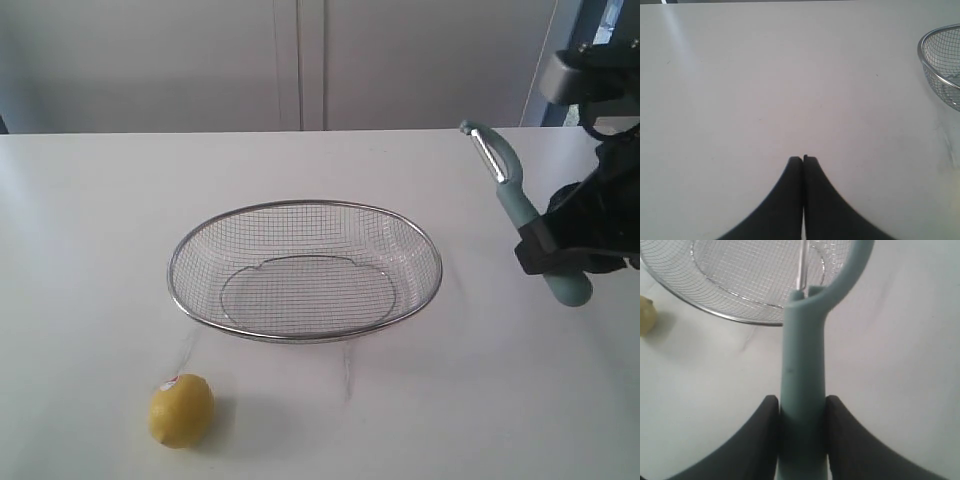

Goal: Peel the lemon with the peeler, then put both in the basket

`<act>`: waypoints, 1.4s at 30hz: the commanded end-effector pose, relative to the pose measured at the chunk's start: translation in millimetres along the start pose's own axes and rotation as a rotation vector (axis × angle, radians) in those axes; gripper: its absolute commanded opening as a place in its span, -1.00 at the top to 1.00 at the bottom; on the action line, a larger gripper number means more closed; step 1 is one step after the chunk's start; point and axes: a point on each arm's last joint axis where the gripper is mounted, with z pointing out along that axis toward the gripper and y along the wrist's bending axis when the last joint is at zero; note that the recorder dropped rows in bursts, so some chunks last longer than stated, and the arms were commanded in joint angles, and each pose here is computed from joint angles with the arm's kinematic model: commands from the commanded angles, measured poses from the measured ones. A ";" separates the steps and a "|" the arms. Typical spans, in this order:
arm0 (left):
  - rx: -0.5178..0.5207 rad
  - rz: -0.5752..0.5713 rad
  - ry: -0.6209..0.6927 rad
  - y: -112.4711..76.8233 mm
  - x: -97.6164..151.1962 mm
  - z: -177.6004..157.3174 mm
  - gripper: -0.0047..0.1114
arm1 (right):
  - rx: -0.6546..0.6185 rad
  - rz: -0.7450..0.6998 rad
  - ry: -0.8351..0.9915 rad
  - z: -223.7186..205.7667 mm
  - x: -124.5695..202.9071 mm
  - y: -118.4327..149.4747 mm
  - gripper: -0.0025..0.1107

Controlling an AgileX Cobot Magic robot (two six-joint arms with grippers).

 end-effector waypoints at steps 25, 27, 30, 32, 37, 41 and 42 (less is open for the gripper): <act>-0.001 0.005 -0.001 0.1 0.9 0.2 0.92 | -0.116 -0.167 -0.144 -16.7 5.4 19.0 0.94; -0.001 0.005 -0.001 0.1 0.9 0.2 0.92 | -0.116 -0.167 -0.144 -16.7 5.4 19.0 0.94; -0.001 0.005 -0.001 0.1 0.9 0.2 0.92 | -0.115 -0.178 -0.144 -16.7 5.5 19.0 0.94; -0.001 0.005 -0.001 0.1 0.9 0.2 0.92 | -0.115 -0.178 -0.144 -16.7 5.5 19.0 0.94; 0.003 0.006 -0.001 -0.2 1.0 0.1 0.92 | -0.115 -0.178 -0.144 -16.7 5.5 19.0 0.94; 0.003 0.006 -0.001 -0.2 1.0 0.1 0.92 | -0.115 -0.177 -0.144 -16.7 5.5 19.0 0.94; 0.003 0.006 -0.001 -0.2 1.0 0.1 0.92 | -0.115 -0.177 -0.144 -16.7 5.5 19.0 0.94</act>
